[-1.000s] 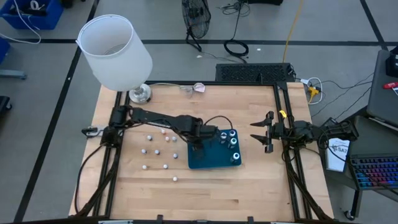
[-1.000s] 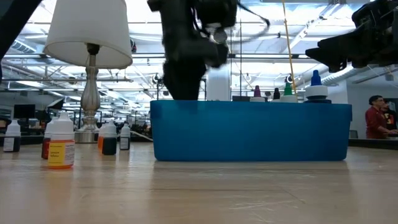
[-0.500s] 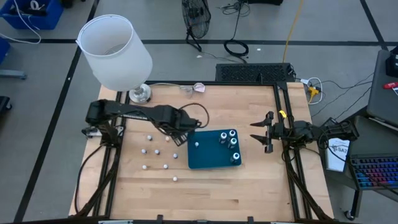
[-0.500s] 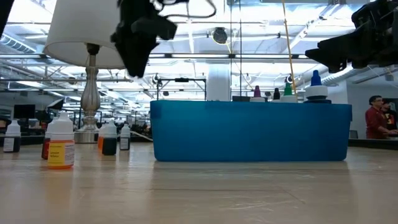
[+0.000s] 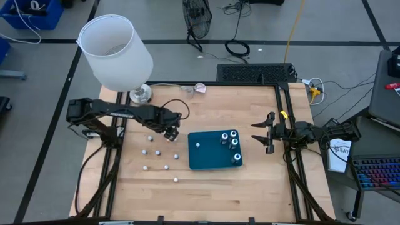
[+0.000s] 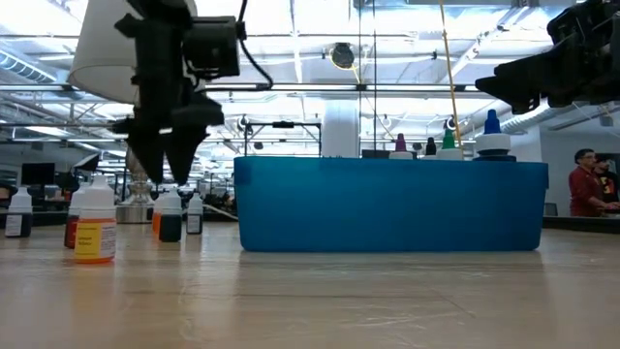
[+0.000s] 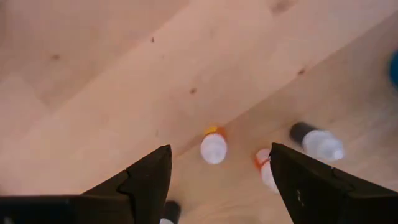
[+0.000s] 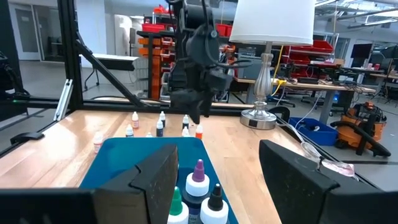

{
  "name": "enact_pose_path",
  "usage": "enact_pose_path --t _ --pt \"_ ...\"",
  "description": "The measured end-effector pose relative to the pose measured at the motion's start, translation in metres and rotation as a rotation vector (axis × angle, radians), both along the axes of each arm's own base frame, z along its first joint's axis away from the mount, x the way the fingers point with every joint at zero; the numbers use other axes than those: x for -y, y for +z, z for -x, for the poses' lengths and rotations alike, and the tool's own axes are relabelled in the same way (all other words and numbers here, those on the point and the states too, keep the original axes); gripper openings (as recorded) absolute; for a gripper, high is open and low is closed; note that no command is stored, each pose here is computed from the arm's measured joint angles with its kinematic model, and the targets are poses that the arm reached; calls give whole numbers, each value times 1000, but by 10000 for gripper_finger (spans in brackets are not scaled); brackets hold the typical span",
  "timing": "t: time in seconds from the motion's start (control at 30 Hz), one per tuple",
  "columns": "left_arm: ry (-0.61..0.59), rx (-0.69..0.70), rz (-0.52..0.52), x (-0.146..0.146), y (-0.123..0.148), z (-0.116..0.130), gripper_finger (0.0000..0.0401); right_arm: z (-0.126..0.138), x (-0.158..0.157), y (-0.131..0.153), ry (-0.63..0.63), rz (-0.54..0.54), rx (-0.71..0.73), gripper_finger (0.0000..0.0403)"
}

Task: Pick & Place food coloring
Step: Put the small orange food coloring bottle into the blue bin

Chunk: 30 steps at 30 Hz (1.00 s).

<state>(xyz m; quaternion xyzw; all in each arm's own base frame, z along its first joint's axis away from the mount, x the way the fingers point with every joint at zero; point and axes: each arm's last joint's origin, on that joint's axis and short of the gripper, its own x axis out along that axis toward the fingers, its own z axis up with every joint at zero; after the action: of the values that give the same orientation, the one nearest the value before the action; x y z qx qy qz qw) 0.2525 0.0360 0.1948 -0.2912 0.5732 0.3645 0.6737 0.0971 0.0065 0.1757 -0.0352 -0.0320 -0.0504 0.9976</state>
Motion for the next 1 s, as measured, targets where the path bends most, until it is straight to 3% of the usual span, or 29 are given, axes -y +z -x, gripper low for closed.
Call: enact_pose_path --t 0.67,1.0 --pt "2 15 6 1 -12 2 273 0 0 0 0 0 0 212" --pt "23 20 39 3 -35 11 273 0 0 0 0 0 0 213"
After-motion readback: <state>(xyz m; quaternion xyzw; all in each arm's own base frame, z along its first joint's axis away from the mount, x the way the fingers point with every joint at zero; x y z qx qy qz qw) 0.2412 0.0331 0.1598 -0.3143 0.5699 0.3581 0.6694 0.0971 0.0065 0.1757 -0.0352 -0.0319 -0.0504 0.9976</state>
